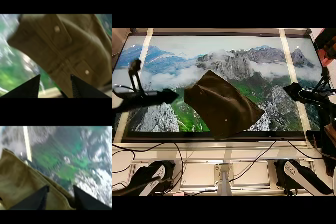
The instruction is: Fold the clothes and pants, and hang the long-sleeved shirts on hangers.
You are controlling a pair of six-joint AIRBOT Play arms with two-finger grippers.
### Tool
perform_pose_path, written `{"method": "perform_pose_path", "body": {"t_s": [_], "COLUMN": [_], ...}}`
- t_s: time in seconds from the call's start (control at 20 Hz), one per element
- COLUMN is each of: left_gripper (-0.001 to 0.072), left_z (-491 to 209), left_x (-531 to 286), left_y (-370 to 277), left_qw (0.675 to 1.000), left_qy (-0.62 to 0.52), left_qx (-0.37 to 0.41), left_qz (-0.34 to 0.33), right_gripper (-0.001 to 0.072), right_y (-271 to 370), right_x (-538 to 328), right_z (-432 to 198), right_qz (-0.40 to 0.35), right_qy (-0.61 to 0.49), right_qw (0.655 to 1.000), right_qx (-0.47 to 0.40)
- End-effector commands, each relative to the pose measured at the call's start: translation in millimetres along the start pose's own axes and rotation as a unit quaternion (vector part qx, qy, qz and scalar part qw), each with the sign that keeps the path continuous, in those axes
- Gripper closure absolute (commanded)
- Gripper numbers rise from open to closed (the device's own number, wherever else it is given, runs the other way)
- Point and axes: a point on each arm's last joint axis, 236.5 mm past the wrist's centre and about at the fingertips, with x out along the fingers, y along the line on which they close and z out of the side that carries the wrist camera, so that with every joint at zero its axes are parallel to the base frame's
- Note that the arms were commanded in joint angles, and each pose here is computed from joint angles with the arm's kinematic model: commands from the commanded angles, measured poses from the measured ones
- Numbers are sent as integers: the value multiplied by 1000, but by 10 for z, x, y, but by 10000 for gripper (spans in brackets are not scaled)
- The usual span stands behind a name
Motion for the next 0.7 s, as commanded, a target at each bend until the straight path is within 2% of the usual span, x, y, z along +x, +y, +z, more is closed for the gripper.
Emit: {"method": "perform_pose_path", "body": {"t_s": [0.0,0.05,0.15,0.35,0.65], "left_gripper": [194,170,6,6,9], "left_z": [-767,-945,-1235,-1525,-1612], "left_x": [342,412,508,608,848], "left_y": [-171,-191,-255,-378,-593], "left_qw": [986,981,971,968,978], "left_qy": [63,80,111,143,127], "left_qx": [-125,-147,-175,-165,-127], "left_qz": [-90,-101,-119,-125,-107], "right_gripper": [324,265,175,164,170], "right_y": [-252,-308,-399,-482,-392], "right_x": [233,303,414,532,742], "right_z": [-428,-540,-716,-962,-1170], "right_qz": [11,13,16,23,16], "right_qy": [108,134,174,225,254], "right_qw": [993,989,981,969,965], "right_qx": [47,60,81,98,67]}}
